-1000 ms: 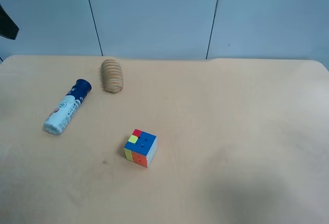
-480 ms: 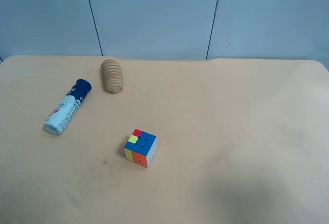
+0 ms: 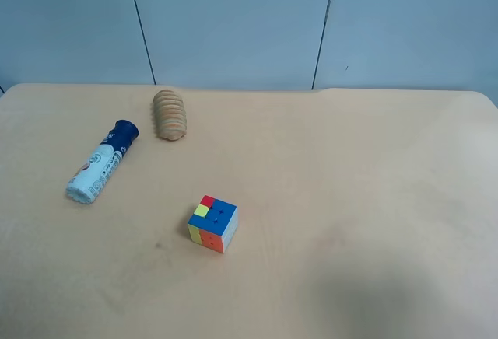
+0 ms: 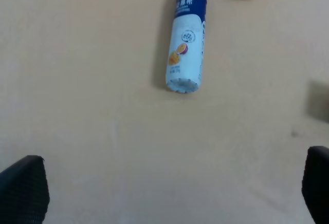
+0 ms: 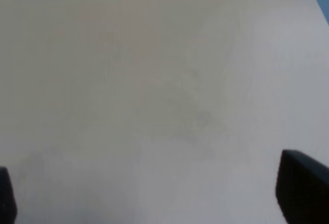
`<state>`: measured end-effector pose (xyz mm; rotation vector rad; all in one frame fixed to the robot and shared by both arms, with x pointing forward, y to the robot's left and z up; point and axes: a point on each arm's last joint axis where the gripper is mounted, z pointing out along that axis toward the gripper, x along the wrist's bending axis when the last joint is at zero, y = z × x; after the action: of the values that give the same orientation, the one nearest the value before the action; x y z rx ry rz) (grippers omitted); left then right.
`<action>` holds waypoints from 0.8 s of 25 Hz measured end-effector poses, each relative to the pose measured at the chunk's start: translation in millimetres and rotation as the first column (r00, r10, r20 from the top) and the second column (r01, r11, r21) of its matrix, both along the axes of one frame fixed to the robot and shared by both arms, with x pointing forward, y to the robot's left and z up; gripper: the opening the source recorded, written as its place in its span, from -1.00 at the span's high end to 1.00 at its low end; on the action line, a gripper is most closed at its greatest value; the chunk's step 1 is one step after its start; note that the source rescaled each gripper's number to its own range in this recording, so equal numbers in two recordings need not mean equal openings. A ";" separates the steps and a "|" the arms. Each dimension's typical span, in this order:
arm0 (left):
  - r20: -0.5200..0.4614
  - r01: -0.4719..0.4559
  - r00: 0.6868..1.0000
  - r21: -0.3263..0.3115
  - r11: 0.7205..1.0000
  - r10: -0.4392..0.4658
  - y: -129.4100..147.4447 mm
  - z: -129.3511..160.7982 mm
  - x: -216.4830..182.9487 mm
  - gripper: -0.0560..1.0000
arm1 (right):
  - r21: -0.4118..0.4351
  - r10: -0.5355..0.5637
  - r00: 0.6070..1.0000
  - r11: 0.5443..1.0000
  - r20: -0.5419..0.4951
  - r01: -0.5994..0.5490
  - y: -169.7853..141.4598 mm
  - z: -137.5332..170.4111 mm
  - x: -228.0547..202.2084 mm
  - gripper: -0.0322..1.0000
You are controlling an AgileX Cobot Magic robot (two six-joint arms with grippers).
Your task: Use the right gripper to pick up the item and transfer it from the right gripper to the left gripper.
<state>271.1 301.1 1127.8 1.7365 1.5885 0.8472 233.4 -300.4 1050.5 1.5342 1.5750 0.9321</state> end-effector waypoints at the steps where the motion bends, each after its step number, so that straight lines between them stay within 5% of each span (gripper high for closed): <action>1: 0.005 -0.003 1.000 0.000 1.000 0.003 0.4 -0.3 -4.3 -1.00 | 0.000 0.000 1.000 1.000 0.000 0.000 0.0 0.0 0.0 -0.99; 12: 0.142 -0.014 0.990 -0.005 1.000 0.015 3.3 -2.8 -39.3 -1.00 | 0.000 0.000 1.000 1.000 0.000 0.000 0.0 0.0 0.0 -0.99; 20: 0.195 -0.035 0.980 -0.055 0.998 0.045 3.5 -40.5 -43.8 -1.00 | 0.000 0.000 1.000 1.000 0.000 0.000 0.0 0.0 0.0 -0.99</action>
<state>227.3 304.5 1087.3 1.5386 1.5043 0.9574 233.4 -300.4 1050.5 1.5342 1.5750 0.9321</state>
